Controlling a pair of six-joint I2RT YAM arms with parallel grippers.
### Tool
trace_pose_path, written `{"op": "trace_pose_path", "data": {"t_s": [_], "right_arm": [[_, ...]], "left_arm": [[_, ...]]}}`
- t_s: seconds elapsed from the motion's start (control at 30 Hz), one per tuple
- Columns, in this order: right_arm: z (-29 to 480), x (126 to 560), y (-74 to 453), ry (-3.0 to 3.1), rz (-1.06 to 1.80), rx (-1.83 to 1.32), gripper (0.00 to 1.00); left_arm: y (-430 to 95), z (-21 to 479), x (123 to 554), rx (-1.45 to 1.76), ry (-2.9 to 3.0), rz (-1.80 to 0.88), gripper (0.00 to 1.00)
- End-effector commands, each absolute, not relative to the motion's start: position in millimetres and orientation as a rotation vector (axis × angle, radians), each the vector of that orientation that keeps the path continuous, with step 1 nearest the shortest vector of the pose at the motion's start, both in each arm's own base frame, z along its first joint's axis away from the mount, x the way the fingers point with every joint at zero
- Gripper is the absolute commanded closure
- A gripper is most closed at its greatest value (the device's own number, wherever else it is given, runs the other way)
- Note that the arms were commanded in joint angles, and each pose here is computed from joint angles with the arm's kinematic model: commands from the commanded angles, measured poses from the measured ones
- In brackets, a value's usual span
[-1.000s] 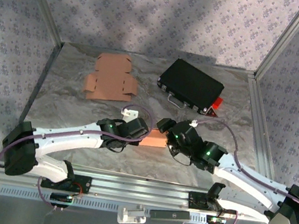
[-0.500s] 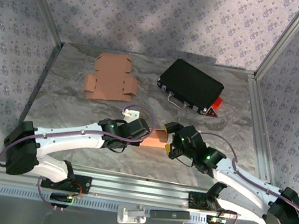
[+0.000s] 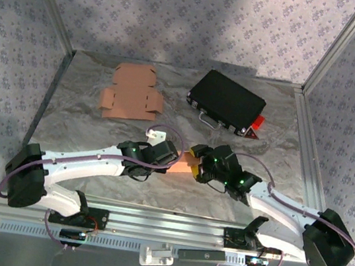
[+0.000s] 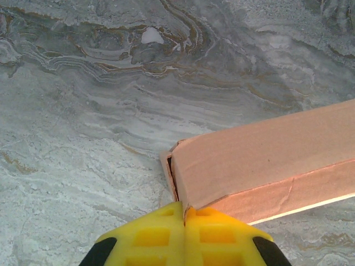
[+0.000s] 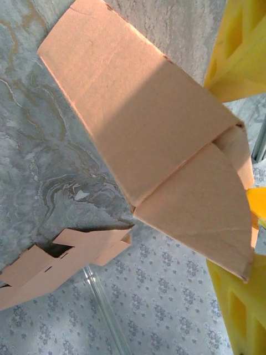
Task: Fold the paper box
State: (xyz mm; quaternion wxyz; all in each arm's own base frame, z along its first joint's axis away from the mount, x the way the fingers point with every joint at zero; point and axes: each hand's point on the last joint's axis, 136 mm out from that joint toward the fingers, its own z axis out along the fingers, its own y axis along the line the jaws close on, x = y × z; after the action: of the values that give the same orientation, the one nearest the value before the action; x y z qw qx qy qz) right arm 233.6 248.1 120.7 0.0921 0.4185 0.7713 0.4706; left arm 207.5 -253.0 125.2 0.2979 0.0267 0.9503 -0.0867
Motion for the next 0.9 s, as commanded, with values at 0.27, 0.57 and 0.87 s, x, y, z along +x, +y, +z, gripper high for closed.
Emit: {"op": "trace_pose_path", "data": {"t_s": [0.27, 0.57, 0.87], "right_arm": [[115, 234, 240, 2.286, 1.382, 1.243, 0.38], [110, 234, 238, 2.291, 1.368, 1.252, 0.41], [110, 236, 239, 2.300, 1.359, 1.250, 0.42]], "left_arm": [[-256, 132, 206, 0.076, 2.523, -0.229, 0.99], [-261, 174, 199, 0.044, 2.448, -0.421, 0.66], [-248, 190, 219, -0.145, 2.418, -0.747, 0.50]]}}
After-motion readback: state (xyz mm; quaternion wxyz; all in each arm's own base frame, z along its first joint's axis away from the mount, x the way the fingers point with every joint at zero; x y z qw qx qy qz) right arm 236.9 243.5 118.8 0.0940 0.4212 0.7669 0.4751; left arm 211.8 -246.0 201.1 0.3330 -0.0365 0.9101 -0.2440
